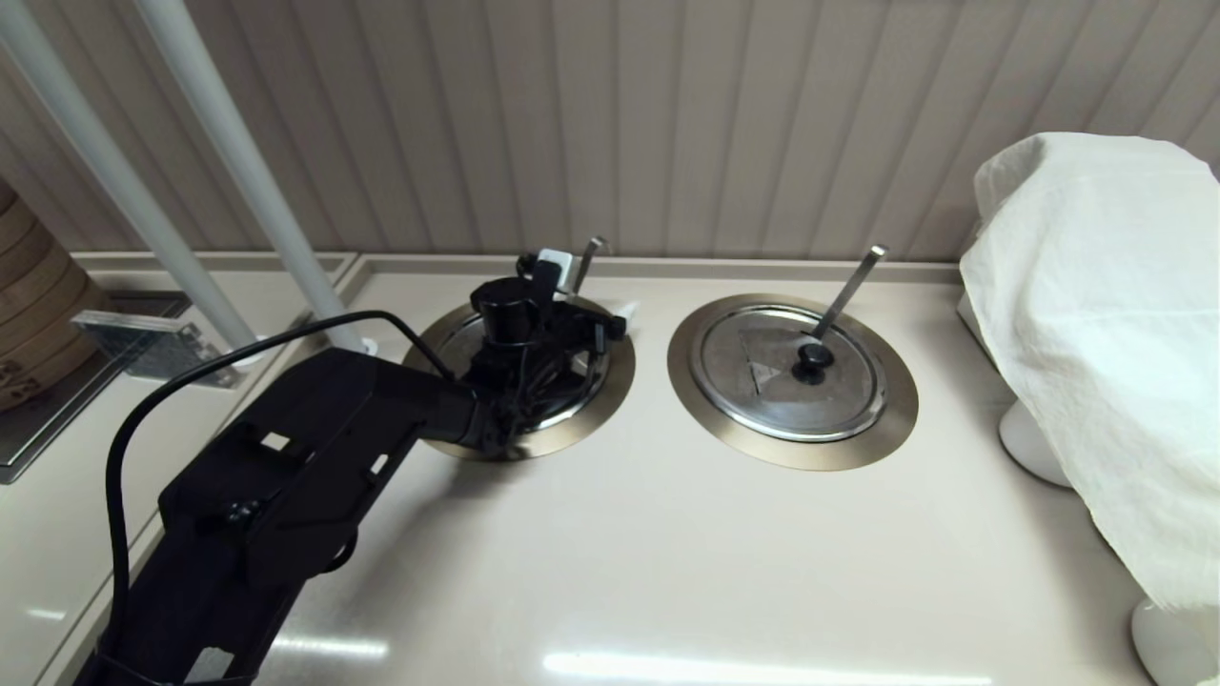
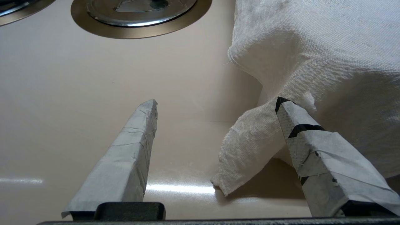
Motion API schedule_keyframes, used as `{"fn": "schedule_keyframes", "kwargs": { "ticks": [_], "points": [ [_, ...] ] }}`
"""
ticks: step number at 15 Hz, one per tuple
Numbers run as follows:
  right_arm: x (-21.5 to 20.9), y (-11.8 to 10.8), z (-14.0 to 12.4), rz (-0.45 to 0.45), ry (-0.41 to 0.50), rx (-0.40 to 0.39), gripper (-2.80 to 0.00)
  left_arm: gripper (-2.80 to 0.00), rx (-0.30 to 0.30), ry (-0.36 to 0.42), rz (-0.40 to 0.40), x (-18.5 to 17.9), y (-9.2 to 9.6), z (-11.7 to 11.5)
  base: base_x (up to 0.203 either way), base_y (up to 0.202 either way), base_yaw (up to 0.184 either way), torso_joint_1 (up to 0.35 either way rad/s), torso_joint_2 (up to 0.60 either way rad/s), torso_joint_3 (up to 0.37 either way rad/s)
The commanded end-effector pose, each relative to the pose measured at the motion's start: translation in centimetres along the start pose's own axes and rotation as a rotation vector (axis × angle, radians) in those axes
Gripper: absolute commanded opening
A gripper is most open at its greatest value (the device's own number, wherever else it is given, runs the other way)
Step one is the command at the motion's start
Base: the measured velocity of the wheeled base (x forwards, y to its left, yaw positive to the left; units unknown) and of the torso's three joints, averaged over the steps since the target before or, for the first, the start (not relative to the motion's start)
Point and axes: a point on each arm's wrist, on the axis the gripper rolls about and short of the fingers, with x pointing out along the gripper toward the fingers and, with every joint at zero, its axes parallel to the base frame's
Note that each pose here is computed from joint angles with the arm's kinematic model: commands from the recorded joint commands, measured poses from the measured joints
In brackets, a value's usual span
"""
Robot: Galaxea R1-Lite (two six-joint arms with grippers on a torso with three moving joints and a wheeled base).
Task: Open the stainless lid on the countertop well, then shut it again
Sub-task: Put the spoon in the groove
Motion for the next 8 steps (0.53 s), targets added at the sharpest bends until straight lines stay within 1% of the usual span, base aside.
{"fn": "schedule_keyframes", "kwargs": {
  "ticks": [1, 3, 6, 8],
  "points": [
    [0.0, 0.0, 0.0, 0.000, 0.000, 0.000, 0.00, 0.00, 0.000, -0.004, -0.004, 0.0, -0.2, 0.0, 0.000, 0.000, 0.000, 0.000, 0.00, 0.000],
    [0.0, 0.0, 0.0, 0.000, -0.001, 0.000, 0.00, 0.00, 0.000, -0.005, -0.004, 0.0, -0.2, 0.1, 0.000, 0.000, 0.000, 0.000, 0.00, 0.000],
    [0.0, 0.0, 0.0, 0.000, 0.000, 0.000, 0.00, 0.00, -0.003, 0.015, -0.025, -0.2, -1.4, -0.4, 0.000, 0.000, 0.000, 0.000, 0.00, 0.000],
    [0.0, 0.0, 0.0, 0.000, 0.001, 0.000, 0.00, 0.00, -0.003, 0.015, -0.027, -0.2, -1.5, -0.4, 0.000, 0.000, 0.000, 0.000, 0.00, 0.000]
  ]
}}
